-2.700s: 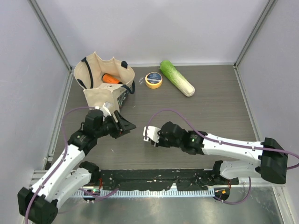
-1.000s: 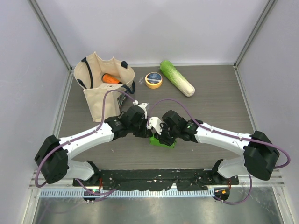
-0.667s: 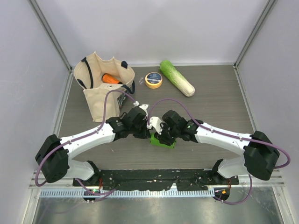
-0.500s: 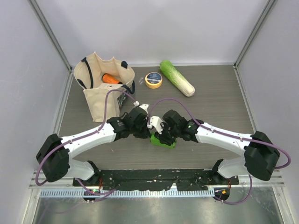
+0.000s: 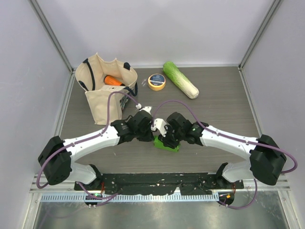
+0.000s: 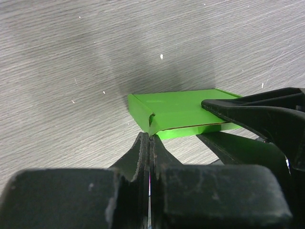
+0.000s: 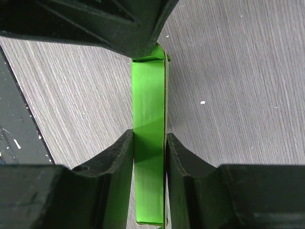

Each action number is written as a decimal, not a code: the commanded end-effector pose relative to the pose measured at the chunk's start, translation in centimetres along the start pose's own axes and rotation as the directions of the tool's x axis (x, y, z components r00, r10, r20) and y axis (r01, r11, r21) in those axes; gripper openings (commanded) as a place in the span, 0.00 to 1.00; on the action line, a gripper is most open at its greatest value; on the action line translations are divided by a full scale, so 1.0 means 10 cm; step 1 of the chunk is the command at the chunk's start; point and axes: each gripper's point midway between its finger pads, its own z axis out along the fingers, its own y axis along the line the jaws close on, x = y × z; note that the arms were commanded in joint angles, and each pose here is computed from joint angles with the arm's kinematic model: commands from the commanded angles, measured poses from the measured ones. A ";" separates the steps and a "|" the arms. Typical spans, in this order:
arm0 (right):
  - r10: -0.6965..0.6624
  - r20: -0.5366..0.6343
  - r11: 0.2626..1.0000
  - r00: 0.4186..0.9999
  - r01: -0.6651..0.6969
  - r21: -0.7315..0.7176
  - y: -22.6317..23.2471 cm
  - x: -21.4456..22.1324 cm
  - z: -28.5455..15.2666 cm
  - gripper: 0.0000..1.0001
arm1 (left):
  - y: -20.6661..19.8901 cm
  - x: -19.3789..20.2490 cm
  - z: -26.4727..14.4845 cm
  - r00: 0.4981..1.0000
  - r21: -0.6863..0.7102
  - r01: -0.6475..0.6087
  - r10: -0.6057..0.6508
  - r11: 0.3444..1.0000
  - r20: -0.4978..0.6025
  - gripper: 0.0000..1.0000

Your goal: Fold the paper box

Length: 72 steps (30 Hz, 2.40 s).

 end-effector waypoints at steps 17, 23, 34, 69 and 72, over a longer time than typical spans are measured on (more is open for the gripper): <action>-0.064 0.078 0.997 0.995 0.061 0.042 -0.02 -0.19 0.02 0.13 | -0.40 -0.44 -0.41 0.985 0.170 -0.111 0.085 0.979 0.153 0.33; -0.065 0.063 0.997 0.996 0.063 0.040 -0.03 -0.18 0.05 0.13 | -0.40 -0.39 -0.38 0.986 0.177 -0.140 0.121 0.974 0.116 0.32; -0.061 0.044 0.997 0.997 0.060 0.040 -0.03 -0.14 0.08 0.13 | -0.43 -0.45 -0.42 0.983 0.233 -0.137 0.104 0.963 0.150 0.42; -0.062 0.109 0.998 0.992 0.059 0.027 -0.01 -0.18 0.11 0.11 | -0.31 -0.36 -0.36 0.961 0.324 -0.219 0.146 0.920 0.233 0.29; -0.062 0.112 0.998 0.992 0.060 0.030 -0.01 -0.18 0.10 0.11 | -0.27 -0.35 -0.31 0.961 0.300 -0.226 0.162 0.927 0.223 0.25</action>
